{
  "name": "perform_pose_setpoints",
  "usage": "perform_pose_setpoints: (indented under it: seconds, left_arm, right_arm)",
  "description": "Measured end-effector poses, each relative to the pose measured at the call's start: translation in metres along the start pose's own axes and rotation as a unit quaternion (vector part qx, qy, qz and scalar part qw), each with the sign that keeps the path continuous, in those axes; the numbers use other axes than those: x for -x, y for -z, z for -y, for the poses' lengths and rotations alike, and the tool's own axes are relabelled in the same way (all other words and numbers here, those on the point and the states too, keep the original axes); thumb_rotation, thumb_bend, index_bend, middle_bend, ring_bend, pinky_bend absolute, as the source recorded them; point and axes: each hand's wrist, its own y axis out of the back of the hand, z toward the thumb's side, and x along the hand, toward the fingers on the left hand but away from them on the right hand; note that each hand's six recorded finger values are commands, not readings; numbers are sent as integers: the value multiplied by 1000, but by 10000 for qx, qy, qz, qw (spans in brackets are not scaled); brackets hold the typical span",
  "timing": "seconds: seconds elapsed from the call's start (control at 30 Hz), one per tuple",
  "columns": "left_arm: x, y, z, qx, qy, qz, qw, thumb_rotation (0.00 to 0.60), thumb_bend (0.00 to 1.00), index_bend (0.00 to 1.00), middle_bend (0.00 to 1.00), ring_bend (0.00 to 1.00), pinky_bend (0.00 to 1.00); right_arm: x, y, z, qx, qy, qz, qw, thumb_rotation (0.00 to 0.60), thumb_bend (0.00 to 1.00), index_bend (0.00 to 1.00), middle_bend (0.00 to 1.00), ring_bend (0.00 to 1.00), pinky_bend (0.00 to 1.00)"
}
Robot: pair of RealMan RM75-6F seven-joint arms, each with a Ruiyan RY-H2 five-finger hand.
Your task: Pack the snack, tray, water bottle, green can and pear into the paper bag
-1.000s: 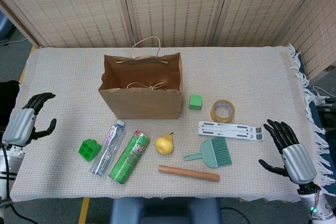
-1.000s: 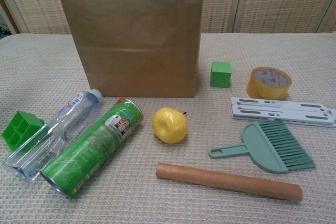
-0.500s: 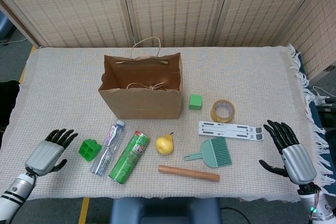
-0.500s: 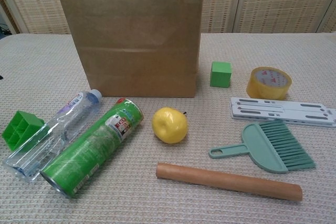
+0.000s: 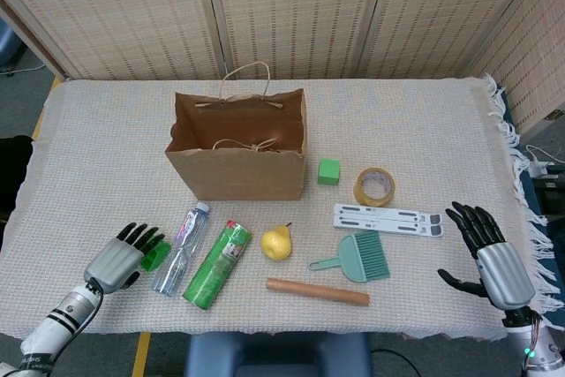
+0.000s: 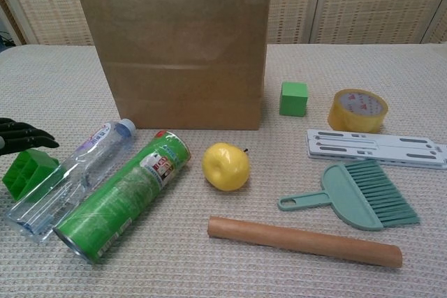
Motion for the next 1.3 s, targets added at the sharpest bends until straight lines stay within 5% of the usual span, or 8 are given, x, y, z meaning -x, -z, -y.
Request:
perform_pose_setpoints:
  seconds: [0.3, 0.43, 0.6, 0.73, 0.77, 1.1, 1.3]
  left_arm:
    - [-12, -5, 14, -331, 152, 160, 9992, 600, 360, 0, 0, 0, 78]
    - [-21, -3, 18, -460, 198, 152, 9986, 600, 378, 50, 8, 7, 208]
    - [-23, 0, 21, -454, 227, 91, 9987, 600, 475, 383, 270, 245, 489]
    - [-21, 2, 21, -419, 190, 53, 9989, 600, 608, 643, 631, 577, 763]
    - [-20, 3, 20, -403, 144, 33, 9991, 600, 616, 667, 657, 600, 774]
    - [3, 52, -34, 37, -1004, -694, 9925, 600, 629, 693, 683, 627, 767]
    - [18, 104, -89, 695, -2110, -1643, 9611, 600, 630, 691, 682, 626, 762]
  right_arm:
    - [0, 0, 1, 13, -27, 21, 10000, 600, 64, 0, 0, 0, 0]
    - [0, 0, 1, 16, -17, 29, 10000, 600, 64, 0, 0, 0, 0]
    - [1, 0, 1, 26, -13, 32, 10000, 600, 64, 0, 0, 0, 0]
    - [1, 0, 1, 39, -15, 48, 10000, 600, 63, 0, 0, 0, 0]
    - [1, 0, 0, 43, -13, 53, 10000, 600, 64, 0, 0, 0, 0]
    - [1, 0, 0, 56, 16, 60, 10000, 600, 64, 0, 0, 0, 0]
    - [1, 0, 0, 48, 21, 55, 10000, 600, 64, 0, 0, 0, 0]
